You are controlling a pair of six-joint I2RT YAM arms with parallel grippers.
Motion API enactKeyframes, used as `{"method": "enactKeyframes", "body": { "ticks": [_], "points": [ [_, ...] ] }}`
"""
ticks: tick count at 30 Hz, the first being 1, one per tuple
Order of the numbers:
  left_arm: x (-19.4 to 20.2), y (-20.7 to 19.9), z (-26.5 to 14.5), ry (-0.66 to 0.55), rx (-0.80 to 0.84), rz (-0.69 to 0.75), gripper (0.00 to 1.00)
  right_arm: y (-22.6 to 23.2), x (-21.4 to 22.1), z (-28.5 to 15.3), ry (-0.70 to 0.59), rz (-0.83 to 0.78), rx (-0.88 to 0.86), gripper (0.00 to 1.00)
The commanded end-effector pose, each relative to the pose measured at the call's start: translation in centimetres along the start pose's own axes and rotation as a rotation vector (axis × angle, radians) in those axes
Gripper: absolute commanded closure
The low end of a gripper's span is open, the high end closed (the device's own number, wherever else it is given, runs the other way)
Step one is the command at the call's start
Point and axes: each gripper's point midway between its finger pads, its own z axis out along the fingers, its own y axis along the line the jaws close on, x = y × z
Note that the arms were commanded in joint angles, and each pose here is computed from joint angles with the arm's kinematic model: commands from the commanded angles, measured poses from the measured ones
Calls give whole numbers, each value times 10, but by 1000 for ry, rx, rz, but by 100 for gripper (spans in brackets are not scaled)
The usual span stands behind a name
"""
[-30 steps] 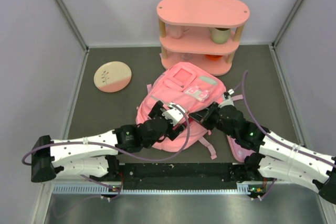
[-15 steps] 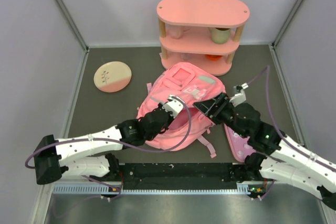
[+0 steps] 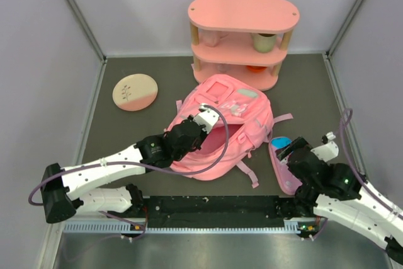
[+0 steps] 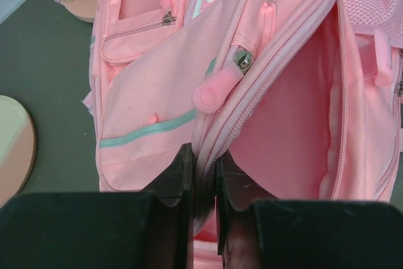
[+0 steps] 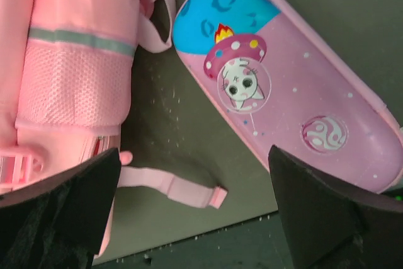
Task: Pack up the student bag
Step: Unzip the student bag at the center of the board, then pick up the stationery from the center of the board.
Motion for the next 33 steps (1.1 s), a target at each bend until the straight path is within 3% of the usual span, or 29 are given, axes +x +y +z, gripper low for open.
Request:
{"method": "enactKeyframes", "body": {
  "ticks": [1,5,7,10,11,12,13,14,15,19,27,29,33],
  "points": [
    [-56,2,-10,-147,33,-170,100,-46,-2,5,-42,-23,217,1],
    [-41,-15,-3,-100,92,-160,100,-41,-29,-5,-138,-71,296,1],
    [-32,-21,1,-73,106,-167,100,-39,-56,-10,-256,-88,329,1],
    [-24,-29,3,-55,141,-175,100,-43,-70,0,-309,-190,415,1],
    [-23,-30,4,-52,146,-178,100,-33,-77,14,-339,-136,408,1],
    [-21,-33,4,-48,155,-180,100,-34,-70,23,-261,-267,411,1],
    [-21,-33,4,-50,158,-182,100,-41,-60,37,-205,-294,422,1],
    [-21,-34,4,-49,165,-179,100,-28,-75,54,-219,-207,368,1],
    [-21,-35,3,-50,169,-178,100,-21,-51,65,-46,-270,283,1],
    [-21,-36,3,-51,182,-171,100,-24,-31,95,204,-126,153,1],
    [-14,-44,10,-28,198,-167,100,-43,28,97,376,30,109,1],
    [-11,-48,11,-17,214,-167,100,-33,40,92,413,69,28,1],
    [-3,-58,16,10,248,-190,100,-33,55,86,417,103,-41,1]
  ]
}}
